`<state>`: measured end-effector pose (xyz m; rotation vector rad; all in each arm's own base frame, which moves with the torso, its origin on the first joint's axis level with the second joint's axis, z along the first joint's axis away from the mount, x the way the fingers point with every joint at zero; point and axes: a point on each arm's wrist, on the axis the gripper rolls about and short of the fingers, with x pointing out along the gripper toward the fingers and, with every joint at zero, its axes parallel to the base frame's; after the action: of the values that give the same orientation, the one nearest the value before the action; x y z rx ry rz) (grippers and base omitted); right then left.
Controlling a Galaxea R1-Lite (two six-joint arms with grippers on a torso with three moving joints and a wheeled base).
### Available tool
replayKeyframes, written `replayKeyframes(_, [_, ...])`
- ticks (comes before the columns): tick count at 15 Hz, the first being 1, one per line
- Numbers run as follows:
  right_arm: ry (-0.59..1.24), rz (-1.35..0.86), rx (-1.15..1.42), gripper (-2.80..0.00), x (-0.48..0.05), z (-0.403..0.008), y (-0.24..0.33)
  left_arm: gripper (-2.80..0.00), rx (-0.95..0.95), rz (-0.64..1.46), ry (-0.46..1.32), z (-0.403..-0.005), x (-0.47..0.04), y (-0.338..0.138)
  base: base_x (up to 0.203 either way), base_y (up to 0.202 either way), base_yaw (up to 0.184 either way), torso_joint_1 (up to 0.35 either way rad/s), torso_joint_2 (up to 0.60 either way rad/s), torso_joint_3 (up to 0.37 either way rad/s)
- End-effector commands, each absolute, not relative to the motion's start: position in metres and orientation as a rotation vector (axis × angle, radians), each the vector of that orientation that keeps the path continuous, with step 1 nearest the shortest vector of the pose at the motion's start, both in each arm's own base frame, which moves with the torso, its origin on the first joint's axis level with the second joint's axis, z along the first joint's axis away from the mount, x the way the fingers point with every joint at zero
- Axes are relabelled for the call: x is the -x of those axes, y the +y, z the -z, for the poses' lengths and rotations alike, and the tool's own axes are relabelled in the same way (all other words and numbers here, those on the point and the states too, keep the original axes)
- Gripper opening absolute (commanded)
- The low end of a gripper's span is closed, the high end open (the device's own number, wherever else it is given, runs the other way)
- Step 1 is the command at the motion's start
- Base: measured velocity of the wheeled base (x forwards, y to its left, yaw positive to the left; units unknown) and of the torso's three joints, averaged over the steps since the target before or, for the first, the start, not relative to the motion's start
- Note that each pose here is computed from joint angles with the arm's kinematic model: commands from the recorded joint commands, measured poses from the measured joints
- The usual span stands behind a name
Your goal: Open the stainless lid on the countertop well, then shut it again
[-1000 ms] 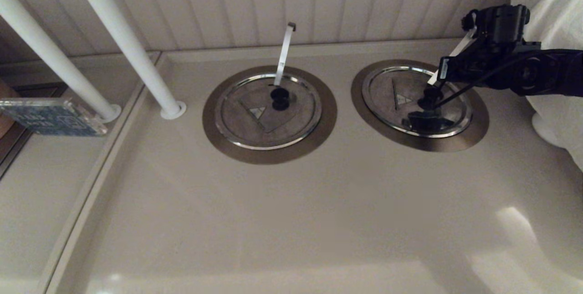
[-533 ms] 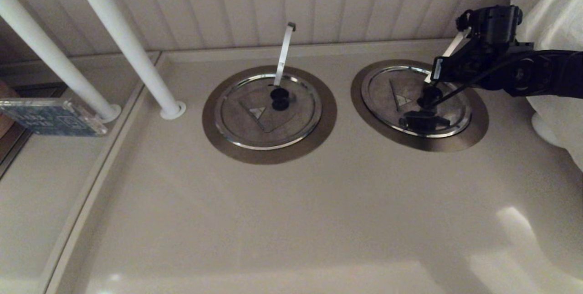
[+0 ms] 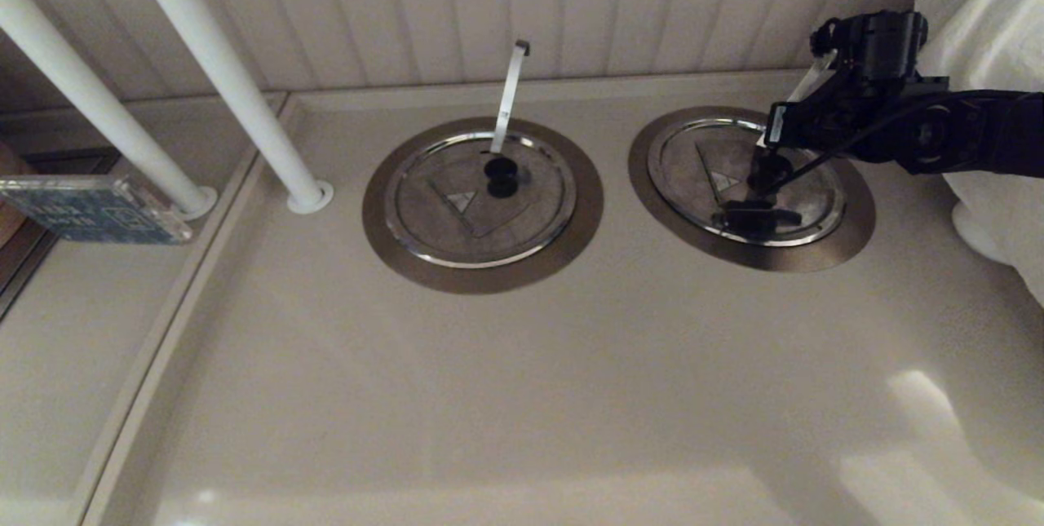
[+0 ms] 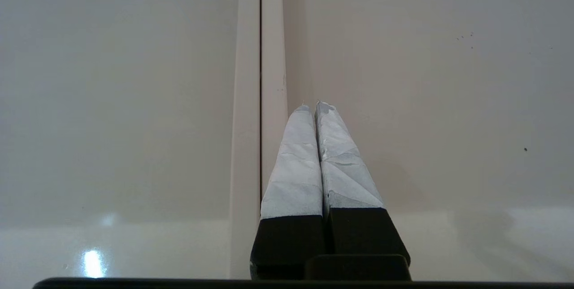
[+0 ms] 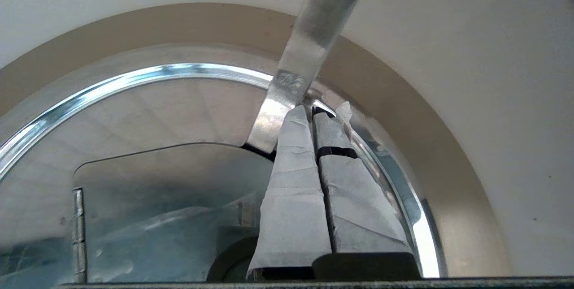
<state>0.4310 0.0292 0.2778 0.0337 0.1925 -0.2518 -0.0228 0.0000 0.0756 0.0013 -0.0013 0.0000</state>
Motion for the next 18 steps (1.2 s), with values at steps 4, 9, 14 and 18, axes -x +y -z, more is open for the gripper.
replayKeyframes(4, [0.196,0.251,-0.022,-2.8,-0.408,-0.292,0.028,-2.8,-0.002,0.0,-0.004,-0.076,0.023,0.0,0.0,0.0,0.0,0.0,0.0,0.0])
replayKeyframes(9, [0.227,0.237,-0.004,-2.8,-0.389,-0.299,0.033,-2.8,-0.002,0.0,-0.003,-0.076,0.023,0.0,0.0,0.0,0.0,0.0,0.0,0.0])
replayKeyframes(14, [0.155,0.211,-0.02,-2.8,-0.342,-0.334,0.033,-2.8,-0.002,0.0,-0.003,-0.076,0.023,0.0,0.0,0.0,0.0,0.0,0.0,0.0])
replayKeyframes(18, [0.087,0.112,-0.021,-2.8,-0.258,-0.36,0.04,-2.8,0.0,0.0,-0.003,-0.076,0.023,0.0,0.0,0.0,0.0,0.0,0.0,0.0])
